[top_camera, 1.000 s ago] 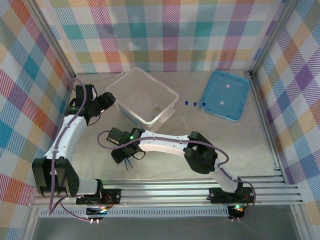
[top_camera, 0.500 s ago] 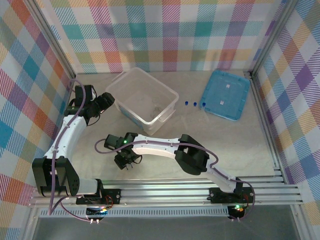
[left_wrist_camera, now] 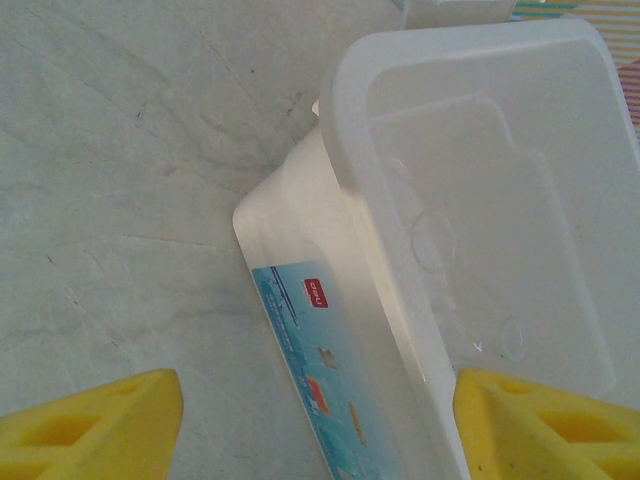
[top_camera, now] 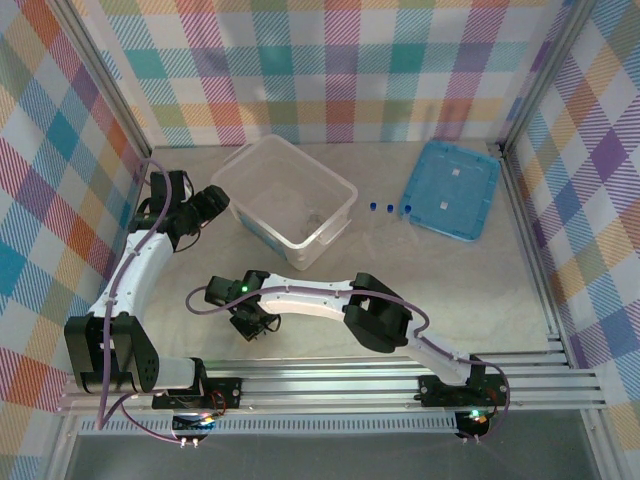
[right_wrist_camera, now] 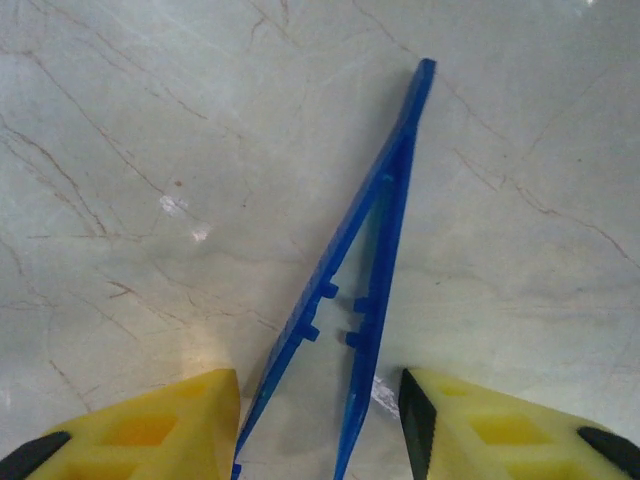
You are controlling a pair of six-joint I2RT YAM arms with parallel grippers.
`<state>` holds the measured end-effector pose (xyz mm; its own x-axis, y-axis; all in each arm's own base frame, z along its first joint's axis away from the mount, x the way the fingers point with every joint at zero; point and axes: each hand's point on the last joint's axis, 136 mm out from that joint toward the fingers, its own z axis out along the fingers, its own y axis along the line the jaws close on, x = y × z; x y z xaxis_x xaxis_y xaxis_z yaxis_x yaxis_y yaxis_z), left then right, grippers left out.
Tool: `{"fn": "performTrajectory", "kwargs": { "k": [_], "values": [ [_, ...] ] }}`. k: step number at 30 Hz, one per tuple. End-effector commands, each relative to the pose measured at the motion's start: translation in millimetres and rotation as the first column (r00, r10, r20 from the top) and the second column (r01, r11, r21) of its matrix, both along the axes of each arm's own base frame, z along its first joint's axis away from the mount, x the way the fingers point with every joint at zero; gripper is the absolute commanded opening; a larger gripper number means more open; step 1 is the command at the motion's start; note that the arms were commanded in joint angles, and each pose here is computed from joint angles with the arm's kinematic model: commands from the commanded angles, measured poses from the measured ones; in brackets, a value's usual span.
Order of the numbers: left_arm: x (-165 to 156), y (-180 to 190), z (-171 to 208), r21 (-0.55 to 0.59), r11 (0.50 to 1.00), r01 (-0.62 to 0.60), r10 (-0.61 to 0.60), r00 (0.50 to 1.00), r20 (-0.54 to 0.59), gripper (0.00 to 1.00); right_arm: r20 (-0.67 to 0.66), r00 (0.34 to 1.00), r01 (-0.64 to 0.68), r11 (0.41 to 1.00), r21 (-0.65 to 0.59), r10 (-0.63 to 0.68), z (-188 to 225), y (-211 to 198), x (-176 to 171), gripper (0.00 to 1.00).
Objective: Organize the chemistry lab equipment
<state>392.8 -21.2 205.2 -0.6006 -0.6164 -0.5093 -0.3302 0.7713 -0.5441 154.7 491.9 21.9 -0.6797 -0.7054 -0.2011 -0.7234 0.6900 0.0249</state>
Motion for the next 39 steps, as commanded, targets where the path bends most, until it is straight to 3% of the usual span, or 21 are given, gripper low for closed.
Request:
{"fn": "performTrajectory", "kwargs": {
  "k": [1, 5, 14, 19, 21, 30, 39],
  "values": [
    [0.1, 2.3, -3.2, -0.028, 1.0, -0.009, 0.009, 1.0, -0.003, 0.72, 0.016, 1.0, -0.006, 0.999, -0.052, 0.007, -6.6, -6.7, 0.1, 0.43],
    [-0.4, 2.6, -2.5, -0.028, 1.0, -0.01, 0.01, 1.0, -0.001, 0.72, 0.021, 1.0, -0.007, 0.998, -0.059, 0.008, -8.4, -7.3, 1.7, 0.37],
    [-0.2, 2.0, -3.4, -0.031, 0.999, -0.008, 0.008, 1.0, 0.001, 0.72, 0.055, 0.998, -0.006, 0.995, -0.102, 0.012, -13.6, -16.0, 6.5, 0.39],
    [-0.4, 2.1, -3.4, -0.03, 1.0, -0.009, 0.009, 1.0, 0.002, 0.72, 0.056, 0.998, -0.011, 0.994, -0.104, 0.017, -16.3, -18.1, 6.4, 0.33],
    [-0.3, 2.3, -3.3, -0.03, 1.0, -0.009, 0.009, 1.0, 0.002, 0.72, 0.058, 0.998, -0.01, 0.995, -0.097, 0.016, -14.3, -17.5, 6.6, 0.28],
    [-2.2, 7.8, -0.4, -0.006, 1.0, -0.023, 0.023, 1.0, 0.008, 0.7, 0.077, 0.997, -0.009, 1.0, -0.019, 0.011, 2.0, -18.2, 10.4, 0.27],
    [-3.2, 13.9, 2.5, 0.005, 0.999, -0.042, 0.042, 0.999, 0.021, 0.7, 0.133, 0.99, 0.034, 0.997, 0.075, -0.044, 44.5, -43.3, 38.0, 0.24]
  ]
}}
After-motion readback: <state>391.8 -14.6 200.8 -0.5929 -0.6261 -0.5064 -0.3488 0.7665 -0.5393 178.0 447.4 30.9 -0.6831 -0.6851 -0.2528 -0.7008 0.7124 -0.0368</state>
